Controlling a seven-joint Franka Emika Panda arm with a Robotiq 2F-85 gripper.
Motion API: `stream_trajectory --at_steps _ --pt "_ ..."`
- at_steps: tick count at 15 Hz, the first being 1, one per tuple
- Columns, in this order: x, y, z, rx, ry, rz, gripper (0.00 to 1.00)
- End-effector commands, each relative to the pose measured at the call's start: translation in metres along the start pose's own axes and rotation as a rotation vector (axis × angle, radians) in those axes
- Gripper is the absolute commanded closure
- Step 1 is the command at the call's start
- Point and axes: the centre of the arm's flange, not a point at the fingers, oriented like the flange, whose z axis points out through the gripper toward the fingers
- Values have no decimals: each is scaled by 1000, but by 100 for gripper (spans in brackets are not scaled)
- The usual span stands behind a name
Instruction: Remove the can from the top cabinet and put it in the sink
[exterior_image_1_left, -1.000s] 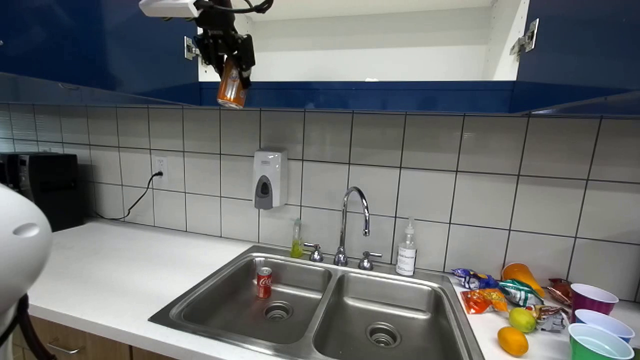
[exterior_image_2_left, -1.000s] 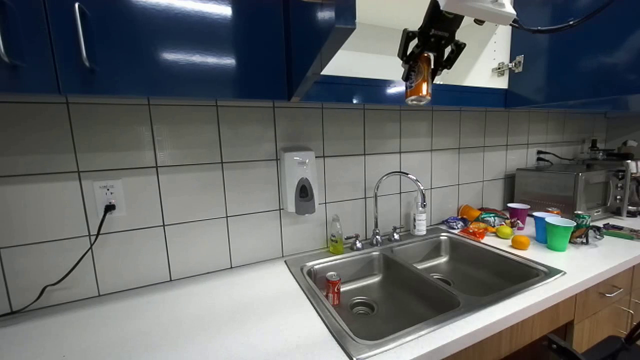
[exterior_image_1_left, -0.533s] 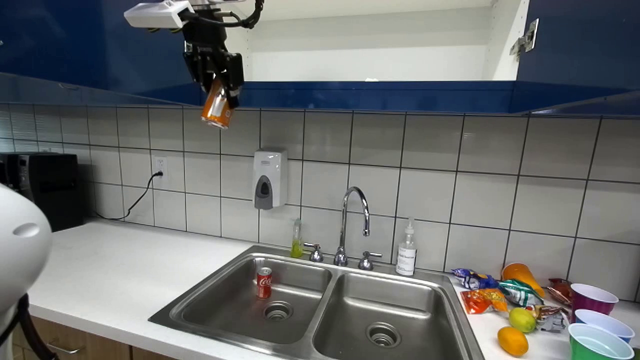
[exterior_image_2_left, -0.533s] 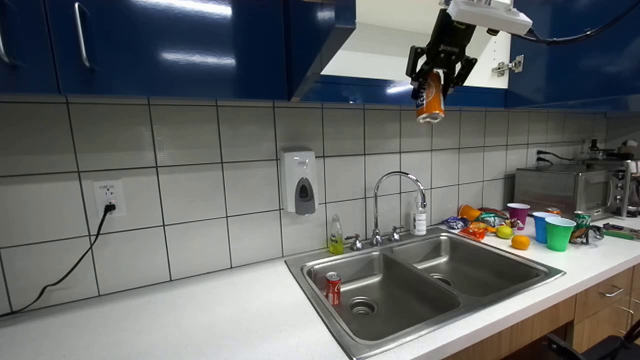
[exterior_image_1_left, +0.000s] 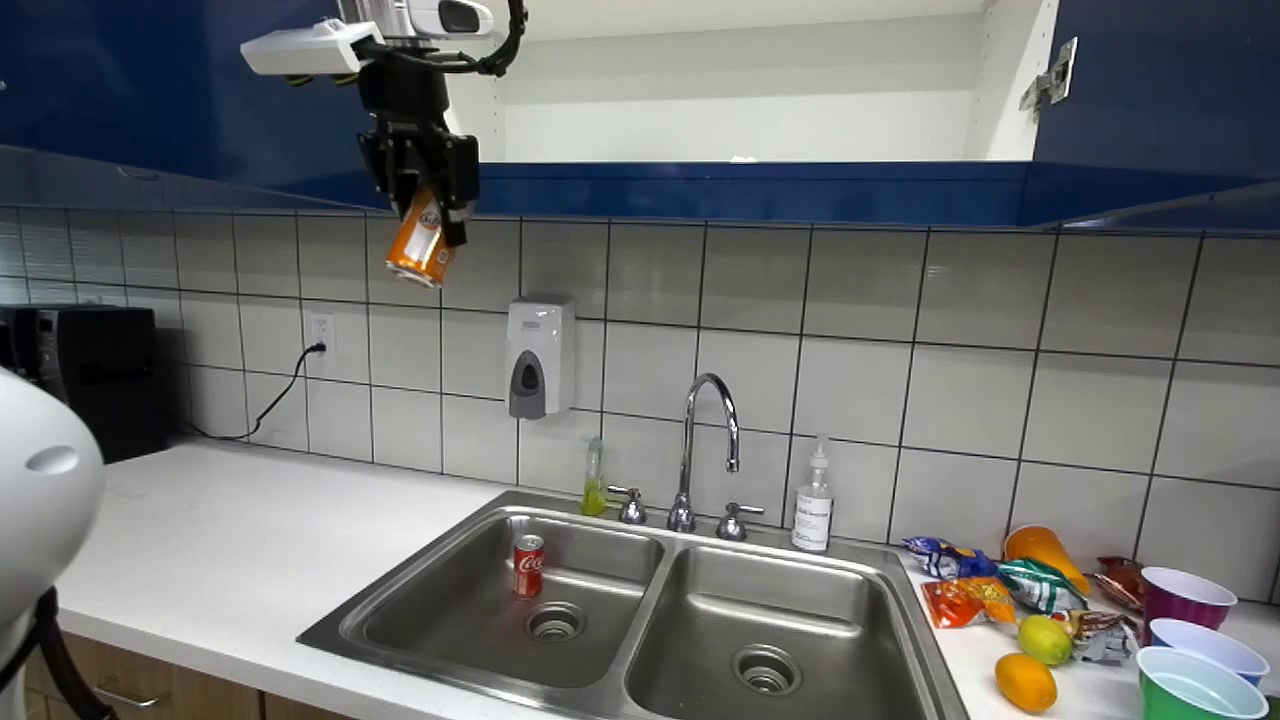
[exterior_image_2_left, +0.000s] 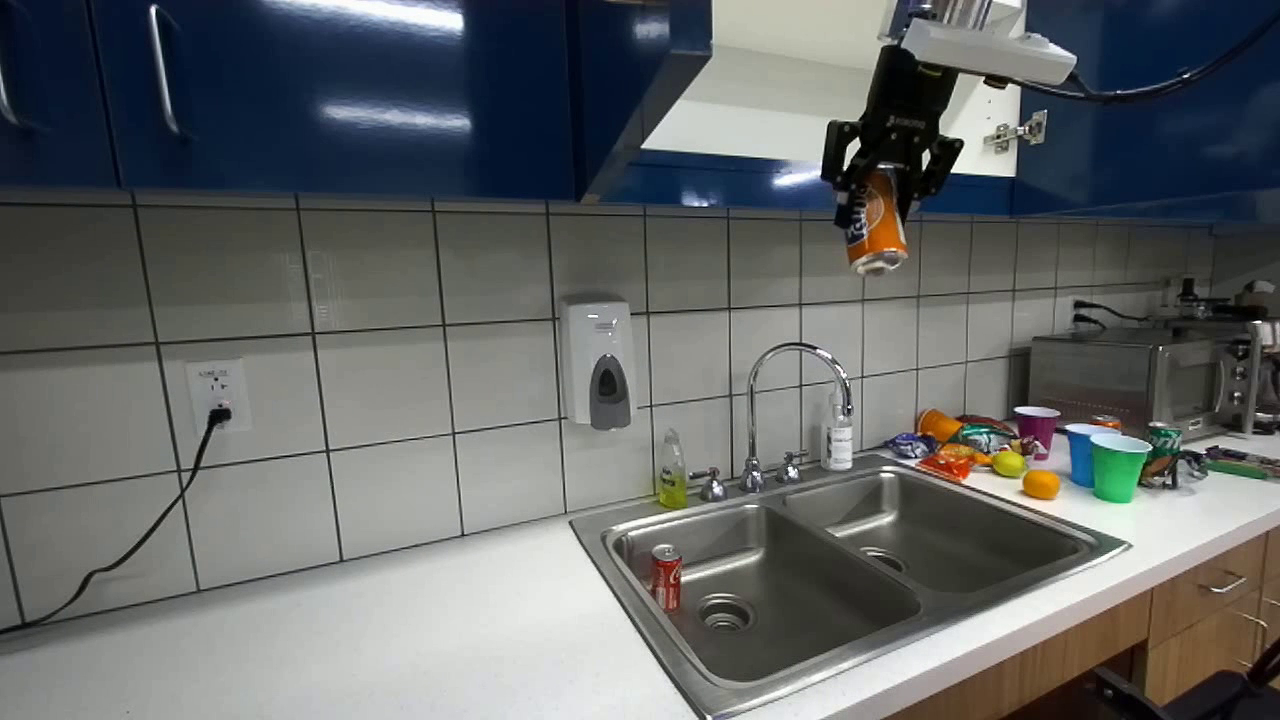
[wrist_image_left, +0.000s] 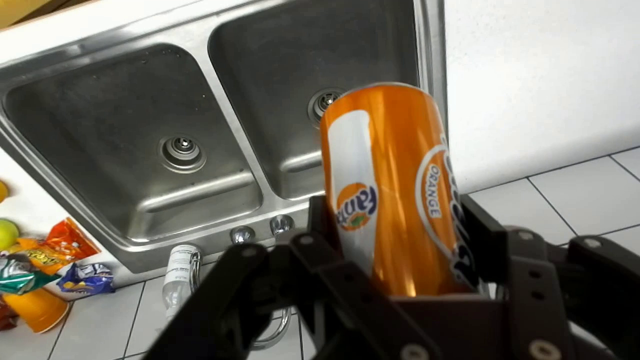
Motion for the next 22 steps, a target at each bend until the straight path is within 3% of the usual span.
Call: stream_trajectory --at_steps 1,22 --pt "-1 -1 4 -10 -19 -44 62" --pt "32 3 98 19 -272 -224 62"
